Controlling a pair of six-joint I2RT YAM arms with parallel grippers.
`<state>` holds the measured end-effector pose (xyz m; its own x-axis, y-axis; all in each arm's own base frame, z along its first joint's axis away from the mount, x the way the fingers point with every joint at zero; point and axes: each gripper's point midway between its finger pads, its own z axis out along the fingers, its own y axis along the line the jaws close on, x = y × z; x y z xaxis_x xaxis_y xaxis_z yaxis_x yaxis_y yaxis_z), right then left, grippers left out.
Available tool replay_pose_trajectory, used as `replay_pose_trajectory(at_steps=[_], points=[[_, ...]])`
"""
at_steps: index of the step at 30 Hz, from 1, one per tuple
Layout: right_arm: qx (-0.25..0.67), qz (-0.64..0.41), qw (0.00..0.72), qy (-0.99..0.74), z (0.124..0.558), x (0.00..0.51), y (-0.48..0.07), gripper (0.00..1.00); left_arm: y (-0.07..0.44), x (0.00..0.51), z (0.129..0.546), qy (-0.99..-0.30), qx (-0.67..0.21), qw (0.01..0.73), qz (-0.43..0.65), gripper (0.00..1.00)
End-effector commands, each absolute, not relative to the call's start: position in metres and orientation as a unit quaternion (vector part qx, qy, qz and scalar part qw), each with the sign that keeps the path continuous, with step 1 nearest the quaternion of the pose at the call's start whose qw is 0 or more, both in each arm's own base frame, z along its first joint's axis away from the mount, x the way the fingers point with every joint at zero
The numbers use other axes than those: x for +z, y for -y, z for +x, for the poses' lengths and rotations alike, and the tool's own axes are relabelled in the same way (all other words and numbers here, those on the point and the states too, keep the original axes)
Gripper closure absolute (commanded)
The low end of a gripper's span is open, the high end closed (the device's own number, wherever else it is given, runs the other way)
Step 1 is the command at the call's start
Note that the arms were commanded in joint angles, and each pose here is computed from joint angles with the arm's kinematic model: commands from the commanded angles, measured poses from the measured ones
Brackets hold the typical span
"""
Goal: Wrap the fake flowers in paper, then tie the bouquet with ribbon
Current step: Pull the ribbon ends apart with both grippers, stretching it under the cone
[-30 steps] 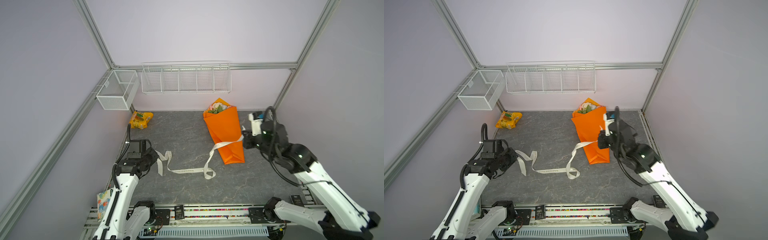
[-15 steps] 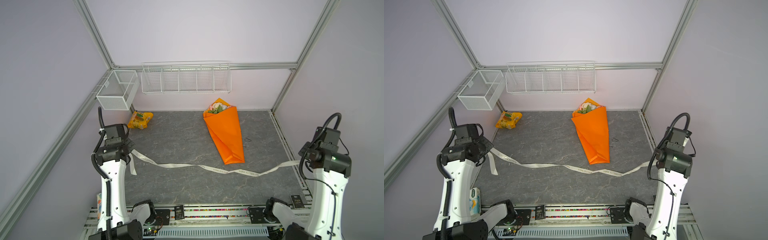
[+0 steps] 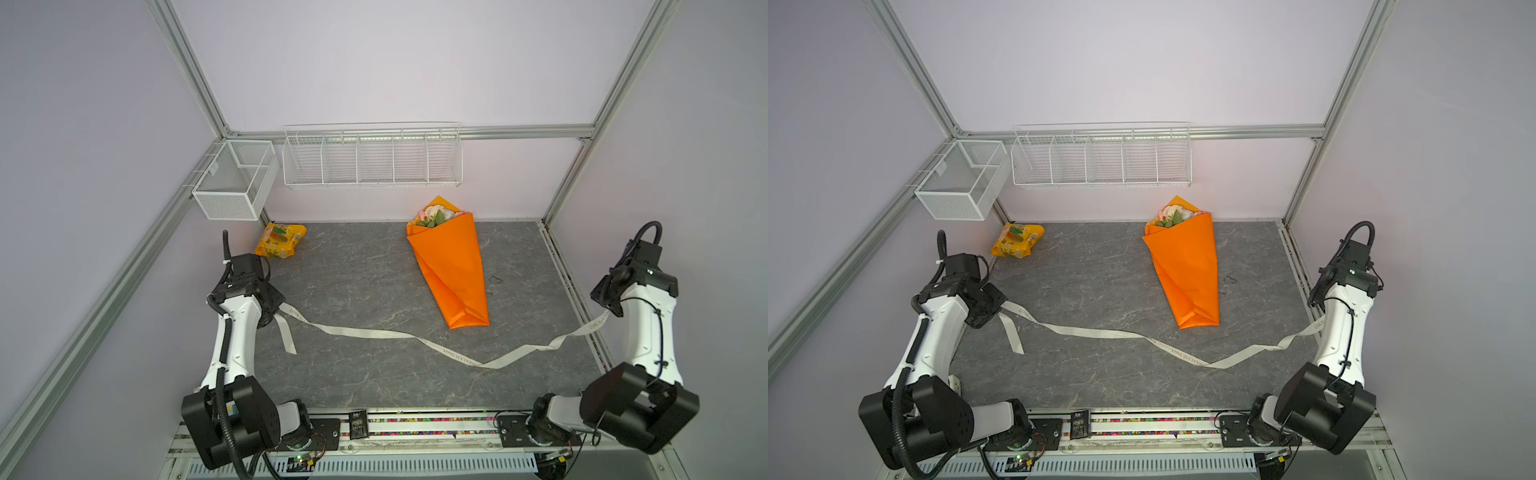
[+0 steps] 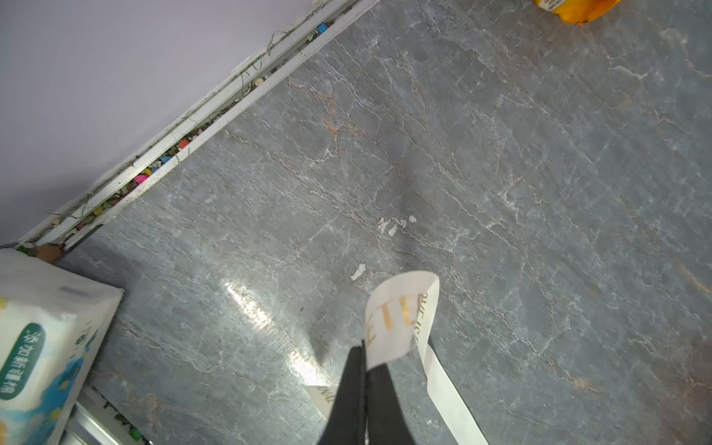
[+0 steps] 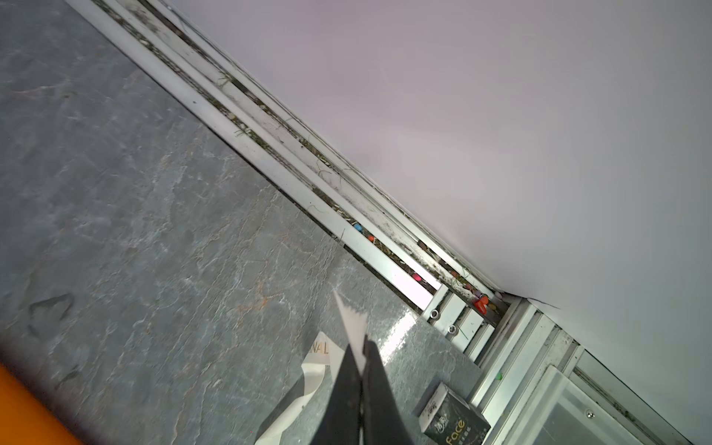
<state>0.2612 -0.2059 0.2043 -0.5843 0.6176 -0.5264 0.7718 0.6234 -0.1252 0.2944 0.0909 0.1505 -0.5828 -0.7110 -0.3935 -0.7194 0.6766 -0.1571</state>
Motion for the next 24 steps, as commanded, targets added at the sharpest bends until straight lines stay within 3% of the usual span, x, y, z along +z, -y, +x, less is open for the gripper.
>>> replay_pose_trajectory(at_steps=[1,5,9,15,24], points=[[-0.235,0.408,0.244,-0.848,0.264,0.220,0.231,0.94,-0.109,0.158,0.305,-0.887,0.045,0.228,-0.399,1.00],[-0.191,0.370,0.280,-0.865,0.303,0.213,0.222,0.94,-0.160,0.159,0.288,-0.857,0.131,0.226,-0.444,1.00],[-0.210,0.330,0.294,-0.872,0.334,0.223,0.217,0.94,-0.179,0.154,0.292,-0.841,0.101,0.219,-0.484,1.00],[-0.260,0.333,0.318,-0.849,0.348,0.245,0.236,0.94,-0.186,0.153,0.305,-0.838,0.097,0.224,-0.489,1.00],[-0.249,0.313,0.298,-0.867,0.376,0.226,0.232,0.93,-0.189,0.161,0.329,-0.842,0.070,0.230,-0.483,1.00]])
